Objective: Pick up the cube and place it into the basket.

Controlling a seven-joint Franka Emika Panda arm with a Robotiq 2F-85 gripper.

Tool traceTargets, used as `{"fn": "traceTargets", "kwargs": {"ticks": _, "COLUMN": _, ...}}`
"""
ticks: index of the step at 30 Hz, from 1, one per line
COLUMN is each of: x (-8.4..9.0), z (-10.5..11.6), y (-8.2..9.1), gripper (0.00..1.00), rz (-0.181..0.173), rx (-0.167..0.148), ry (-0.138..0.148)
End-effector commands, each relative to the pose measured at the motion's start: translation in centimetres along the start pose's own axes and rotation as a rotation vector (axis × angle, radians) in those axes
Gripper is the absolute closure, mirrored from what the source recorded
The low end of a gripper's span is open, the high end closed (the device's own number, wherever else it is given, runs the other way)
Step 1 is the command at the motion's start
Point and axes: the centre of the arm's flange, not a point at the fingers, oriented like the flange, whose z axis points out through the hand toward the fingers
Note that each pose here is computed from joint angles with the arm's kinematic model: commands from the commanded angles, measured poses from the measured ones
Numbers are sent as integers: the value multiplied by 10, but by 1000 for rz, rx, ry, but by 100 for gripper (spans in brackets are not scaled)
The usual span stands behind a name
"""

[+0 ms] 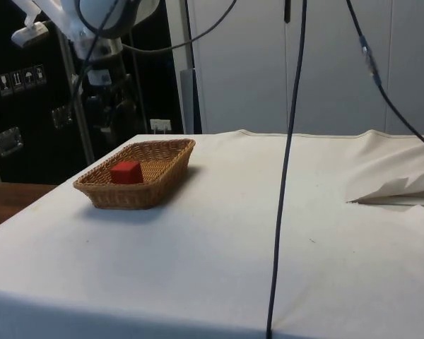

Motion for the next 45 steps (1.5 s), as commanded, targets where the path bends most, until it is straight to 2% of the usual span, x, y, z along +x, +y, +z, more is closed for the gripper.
{"fn": "traceTargets", "kwargs": {"ticks": 1, "x": -3, "z": -6, "y": 1, "gripper": 0, "rz": -2, "rx": -1, "ry": 13}}
{"fn": "traceTargets", "kwargs": {"ticks": 5, "x": -9, "z": -15, "y": 2, "gripper": 0, "rz": -6, "rx": 1, "ry": 20}}
{"fn": "traceTargets", "kwargs": {"ticks": 6, "x": -8, "z": -13, "y": 3, "gripper": 0, "rz": -3, "rx": 2, "ry": 7}}
{"fn": "traceTargets", "kwargs": {"ticks": 7, "x": -12, "z": -20, "y": 3, "gripper": 0, "rz": -8, "rx": 2, "ry": 24}}
{"fn": "traceTargets", "kwargs": {"ticks": 14, "x": -22, "z": -33, "y": 6, "gripper": 0, "rz": -11, "rx": 5, "ry": 37}}
{"fn": "traceTargets", "kwargs": {"ticks": 15, "x": -21, "z": -31, "y": 7, "gripper": 0, "rz": -8, "rx": 6, "ry": 22}}
{"fn": "traceTargets", "kwargs": {"ticks": 16, "x": -25, "z": -37, "y": 8, "gripper": 0, "rz": -11, "rx": 7, "ry": 42}}
{"fn": "traceTargets", "kwargs": {"ticks": 23, "x": -39, "z": -49, "y": 10, "gripper": 0, "rz": -13, "rx": 12, "ry": 61}}
{"fn": "traceTargets", "kwargs": {"ticks": 24, "x": -37, "z": -46, "y": 10, "gripper": 0, "rz": -10, "rx": 13, "ry": 46}}
{"fn": "traceTargets", "kwargs": {"ticks": 25, "x": -41, "z": -50, "y": 10, "gripper": 0, "rz": -12, "rx": 13, "ry": 63}}
{"fn": "traceTargets", "kwargs": {"ticks": 32, "x": -55, "z": -61, "y": 13, "gripper": 0, "rz": -11, "rx": 19, "ry": 88}}
{"fn": "traceTargets", "kwargs": {"ticks": 33, "x": -54, "z": -58, "y": 13, "gripper": 0, "rz": -11, "rx": 24, "ry": 73}}
{"fn": "traceTargets", "kwargs": {"ticks": 34, "x": -58, "z": -62, "y": 13, "gripper": 0, "rz": -11, "rx": 20, "ry": 91}}
{"fn": "traceTargets", "kwargs": {"ticks": 39, "x": -69, "z": -66, "y": 15, "gripper": 0, "rz": -11, "rx": 26, "ry": 109}}
{"fn": "traceTargets", "kwargs": {"ticks": 40, "x": -67, "z": -64, "y": 15, "gripper": 0, "rz": -14, "rx": 29, "ry": 92}}
{"fn": "traceTargets", "kwargs": {"ticks": 41, "x": -71, "z": -66, "y": 15, "gripper": 0, "rz": -12, "rx": 27, "ry": 112}}
{"fn": "traceTargets", "kwargs": {"ticks": 45, "x": -80, "z": -69, "y": 16, "gripper": 0, "rz": -14, "rx": 33, "ry": 129}}
